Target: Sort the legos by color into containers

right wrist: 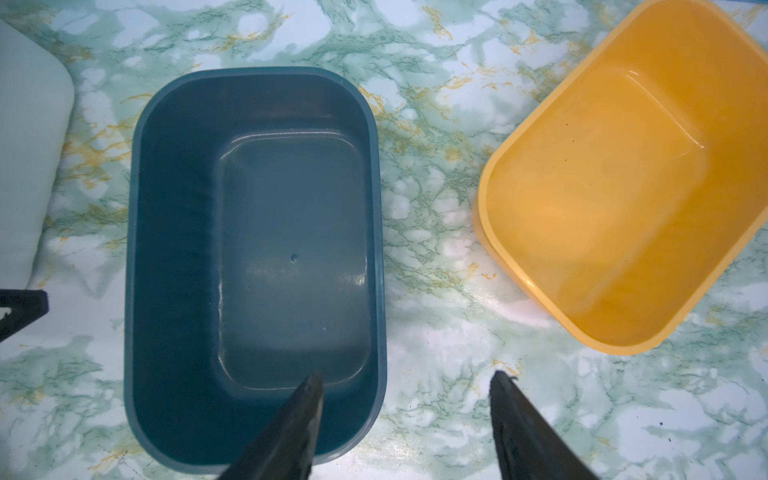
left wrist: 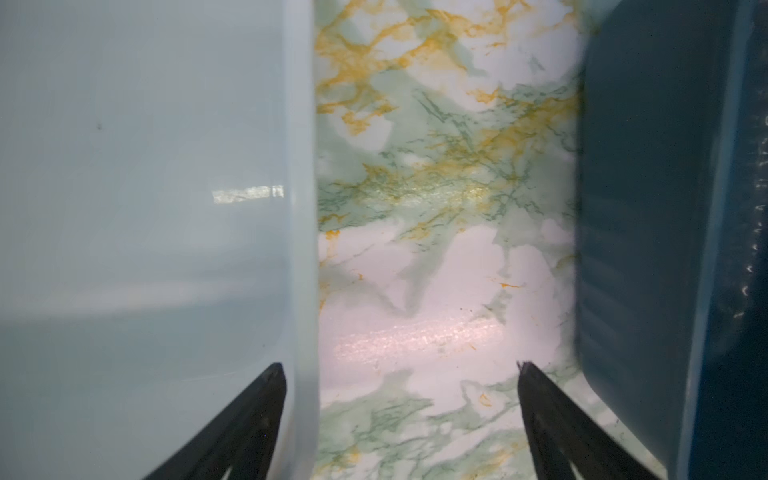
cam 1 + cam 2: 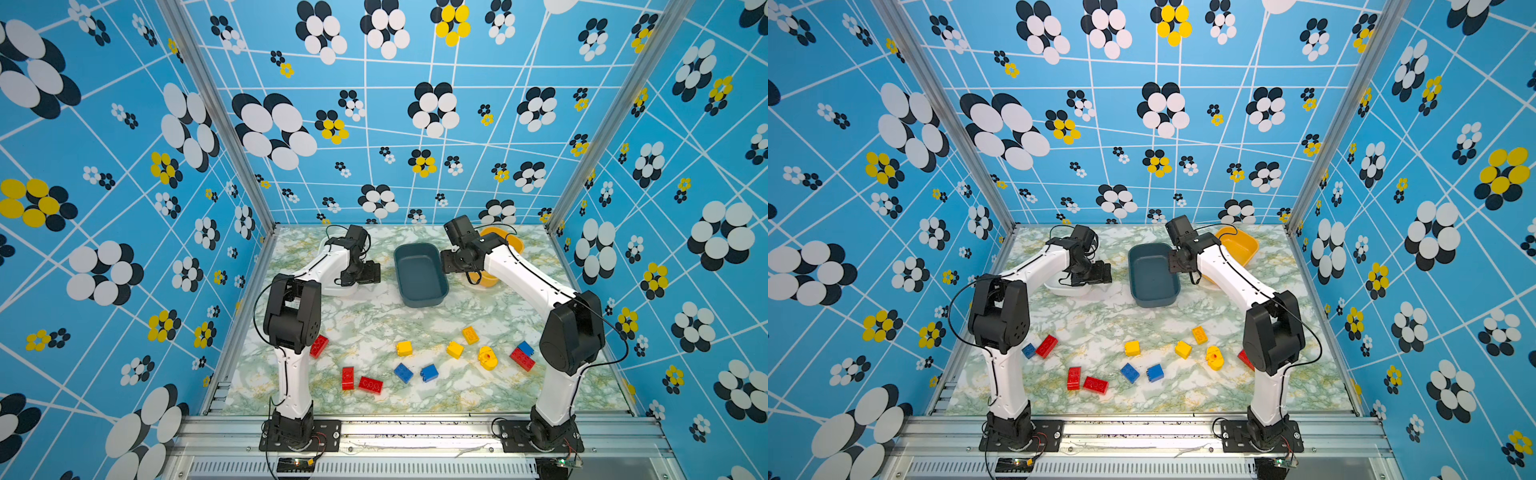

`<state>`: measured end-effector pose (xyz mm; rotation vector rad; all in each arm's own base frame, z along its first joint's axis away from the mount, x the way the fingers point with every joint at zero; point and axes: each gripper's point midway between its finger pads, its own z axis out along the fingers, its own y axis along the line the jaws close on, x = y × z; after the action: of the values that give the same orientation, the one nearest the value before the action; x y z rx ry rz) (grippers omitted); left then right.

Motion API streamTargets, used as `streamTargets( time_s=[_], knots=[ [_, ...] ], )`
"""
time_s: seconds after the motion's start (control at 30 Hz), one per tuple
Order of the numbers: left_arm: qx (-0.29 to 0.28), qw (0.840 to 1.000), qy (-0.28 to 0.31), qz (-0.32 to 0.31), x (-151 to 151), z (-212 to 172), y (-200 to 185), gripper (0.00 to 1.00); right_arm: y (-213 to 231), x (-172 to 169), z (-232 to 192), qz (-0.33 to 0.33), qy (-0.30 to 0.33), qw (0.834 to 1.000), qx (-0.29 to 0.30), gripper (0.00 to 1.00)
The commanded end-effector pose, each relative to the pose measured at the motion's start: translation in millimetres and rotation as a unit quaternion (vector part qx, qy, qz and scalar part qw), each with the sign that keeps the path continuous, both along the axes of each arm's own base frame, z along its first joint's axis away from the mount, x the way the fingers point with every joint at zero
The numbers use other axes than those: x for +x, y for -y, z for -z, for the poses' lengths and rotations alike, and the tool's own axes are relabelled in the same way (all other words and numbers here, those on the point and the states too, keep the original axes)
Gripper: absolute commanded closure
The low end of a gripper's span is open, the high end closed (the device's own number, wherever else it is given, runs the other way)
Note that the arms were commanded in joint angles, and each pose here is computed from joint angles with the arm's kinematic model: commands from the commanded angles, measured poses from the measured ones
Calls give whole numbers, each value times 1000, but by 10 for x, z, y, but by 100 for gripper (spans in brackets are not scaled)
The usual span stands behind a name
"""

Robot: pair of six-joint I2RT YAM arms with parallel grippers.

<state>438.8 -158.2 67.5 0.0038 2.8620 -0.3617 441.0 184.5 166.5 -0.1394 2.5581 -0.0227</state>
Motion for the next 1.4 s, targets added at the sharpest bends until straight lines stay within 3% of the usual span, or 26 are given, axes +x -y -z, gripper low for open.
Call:
streamTargets(
  time_s=[0.0, 0.57, 0.87, 1.13, 1.37],
  knots=[
    [-18, 1000, -12, 6, -173, -86, 148, 14, 19, -88, -67, -1, -3, 1000, 7, 34],
    [-25, 998, -38, 49, -822, -112, 498, 25, 56, -84, 26, -1, -13, 1000, 21, 34],
    [-70, 994, 76, 19, -533, -772, 515, 7, -71, 139, 397, -8, -51, 995, 80, 35],
    [-117, 983, 131, -60, -474, -1081, 106, 2, -217, 367, 765, -15, -78, 993, 82, 41],
    [-118, 976, 148, -110, -576, -1127, -327, 1, -273, 394, 901, -16, -84, 993, 86, 52]
  ],
)
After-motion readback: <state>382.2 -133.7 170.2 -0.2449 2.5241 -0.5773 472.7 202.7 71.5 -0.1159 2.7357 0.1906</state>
